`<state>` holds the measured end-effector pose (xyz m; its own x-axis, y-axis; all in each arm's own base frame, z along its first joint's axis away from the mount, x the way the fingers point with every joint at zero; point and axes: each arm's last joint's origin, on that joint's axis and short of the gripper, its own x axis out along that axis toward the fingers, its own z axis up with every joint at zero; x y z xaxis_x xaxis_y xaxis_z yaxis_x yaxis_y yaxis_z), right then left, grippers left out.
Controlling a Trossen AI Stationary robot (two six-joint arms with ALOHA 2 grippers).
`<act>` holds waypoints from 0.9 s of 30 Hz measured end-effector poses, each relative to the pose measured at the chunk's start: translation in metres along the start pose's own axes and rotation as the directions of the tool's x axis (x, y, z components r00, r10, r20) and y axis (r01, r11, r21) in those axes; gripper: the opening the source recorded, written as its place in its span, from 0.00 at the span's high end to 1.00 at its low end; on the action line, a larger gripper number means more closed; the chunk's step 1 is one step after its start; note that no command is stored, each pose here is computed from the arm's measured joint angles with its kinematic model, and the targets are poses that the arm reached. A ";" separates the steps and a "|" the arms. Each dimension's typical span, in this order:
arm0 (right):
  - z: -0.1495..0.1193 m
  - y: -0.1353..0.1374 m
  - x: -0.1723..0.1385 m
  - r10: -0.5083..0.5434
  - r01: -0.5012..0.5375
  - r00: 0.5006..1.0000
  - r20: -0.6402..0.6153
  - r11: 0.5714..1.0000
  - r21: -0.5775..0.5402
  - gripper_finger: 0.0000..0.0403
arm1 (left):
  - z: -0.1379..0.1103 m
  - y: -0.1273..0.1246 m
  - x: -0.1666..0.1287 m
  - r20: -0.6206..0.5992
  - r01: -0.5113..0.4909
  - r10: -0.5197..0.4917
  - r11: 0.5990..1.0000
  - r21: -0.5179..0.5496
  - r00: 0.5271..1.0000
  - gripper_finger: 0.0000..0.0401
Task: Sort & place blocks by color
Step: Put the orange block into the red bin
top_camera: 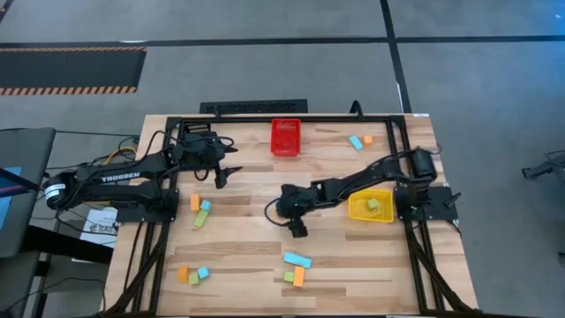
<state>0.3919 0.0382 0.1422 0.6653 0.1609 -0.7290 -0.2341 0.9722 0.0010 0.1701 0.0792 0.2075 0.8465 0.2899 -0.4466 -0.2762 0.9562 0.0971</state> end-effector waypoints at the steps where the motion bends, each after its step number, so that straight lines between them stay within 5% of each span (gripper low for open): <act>1: 0.000 0.001 0.002 -0.007 0.007 1.000 -0.010 1.000 -0.013 0.29 | 0.000 0.000 0.000 -0.001 0.000 0.000 1.000 0.000 1.000 0.25; 27: -0.003 0.024 0.000 -0.053 0.044 0.989 -0.139 0.996 -0.073 0.29 | 0.000 0.000 0.000 0.000 0.000 0.000 1.000 0.016 1.000 0.25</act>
<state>0.3844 0.0607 0.1397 0.5716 0.0835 -0.8163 -0.2561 0.9633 -0.0808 0.1702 0.0791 0.2076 0.8466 0.2901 -0.4463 -0.2692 0.9567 0.1112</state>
